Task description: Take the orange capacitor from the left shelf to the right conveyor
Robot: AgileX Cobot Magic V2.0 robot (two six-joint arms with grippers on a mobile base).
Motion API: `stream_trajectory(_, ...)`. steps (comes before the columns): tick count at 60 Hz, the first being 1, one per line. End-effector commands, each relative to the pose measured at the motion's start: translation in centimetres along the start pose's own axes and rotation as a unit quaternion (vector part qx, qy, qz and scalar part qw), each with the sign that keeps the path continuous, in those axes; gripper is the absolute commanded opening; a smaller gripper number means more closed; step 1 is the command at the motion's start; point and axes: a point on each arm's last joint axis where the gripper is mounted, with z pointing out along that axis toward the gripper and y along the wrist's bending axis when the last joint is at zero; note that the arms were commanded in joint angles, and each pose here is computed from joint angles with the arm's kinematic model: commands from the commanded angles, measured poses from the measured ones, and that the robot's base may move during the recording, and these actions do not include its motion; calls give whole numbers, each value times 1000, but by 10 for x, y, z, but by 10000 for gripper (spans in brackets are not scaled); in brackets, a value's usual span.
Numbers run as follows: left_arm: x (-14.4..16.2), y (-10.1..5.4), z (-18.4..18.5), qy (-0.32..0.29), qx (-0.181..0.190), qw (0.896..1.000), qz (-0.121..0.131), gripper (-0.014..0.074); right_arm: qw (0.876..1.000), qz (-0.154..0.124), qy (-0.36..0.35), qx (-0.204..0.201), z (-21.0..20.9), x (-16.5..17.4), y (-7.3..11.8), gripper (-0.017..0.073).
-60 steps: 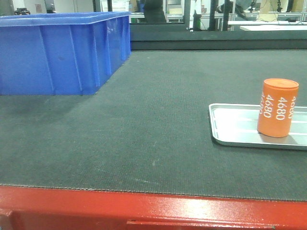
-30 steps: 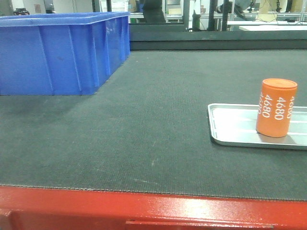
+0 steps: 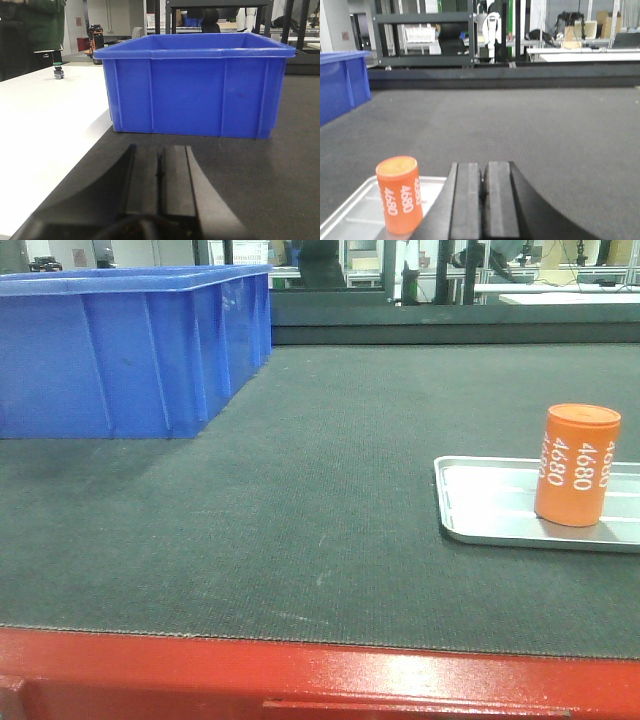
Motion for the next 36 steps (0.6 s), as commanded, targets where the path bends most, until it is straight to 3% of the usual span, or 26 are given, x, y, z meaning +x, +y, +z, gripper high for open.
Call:
stream_trajectory(1, -1, 0, -1, -36, -1, 999, -3, -126, 999, -7, -47, -5, -2, -13, 1, 54)
stream_trajectory(36, -1, 0, -1, -36, -1, 999, -3, -126, 995, -10, -95, -8, -4, -21, 2, 54)
